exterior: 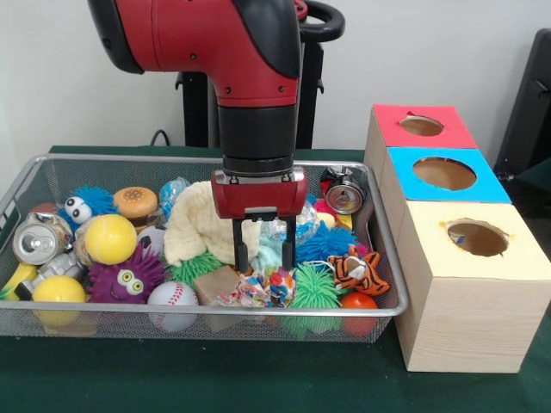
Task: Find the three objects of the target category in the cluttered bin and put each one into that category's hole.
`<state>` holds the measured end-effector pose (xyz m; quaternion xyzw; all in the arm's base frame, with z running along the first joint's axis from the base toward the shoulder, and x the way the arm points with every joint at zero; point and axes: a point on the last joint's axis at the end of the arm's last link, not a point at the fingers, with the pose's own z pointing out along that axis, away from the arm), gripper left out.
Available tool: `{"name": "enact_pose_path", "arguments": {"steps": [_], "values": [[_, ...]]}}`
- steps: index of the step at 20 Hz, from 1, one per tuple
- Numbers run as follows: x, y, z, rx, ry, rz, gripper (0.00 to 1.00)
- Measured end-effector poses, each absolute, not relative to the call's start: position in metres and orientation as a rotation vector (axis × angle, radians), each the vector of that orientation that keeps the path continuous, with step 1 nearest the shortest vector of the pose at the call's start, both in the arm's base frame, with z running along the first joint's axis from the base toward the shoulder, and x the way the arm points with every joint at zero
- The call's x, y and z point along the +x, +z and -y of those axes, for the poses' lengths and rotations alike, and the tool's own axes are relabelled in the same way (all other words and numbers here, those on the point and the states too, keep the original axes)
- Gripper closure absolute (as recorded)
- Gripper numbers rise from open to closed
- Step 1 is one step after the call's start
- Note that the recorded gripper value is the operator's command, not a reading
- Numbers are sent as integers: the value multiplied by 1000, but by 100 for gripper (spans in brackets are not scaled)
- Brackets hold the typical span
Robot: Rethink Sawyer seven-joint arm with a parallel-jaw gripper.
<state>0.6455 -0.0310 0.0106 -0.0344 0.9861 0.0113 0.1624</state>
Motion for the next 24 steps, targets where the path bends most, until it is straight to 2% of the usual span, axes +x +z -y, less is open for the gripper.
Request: {"name": "enact_pose_path", "arguments": {"steps": [10,24], "values": [[633,-5,34,-97,19,-2849,0],[641,-2,59,-33,12,-2784,0]]}}
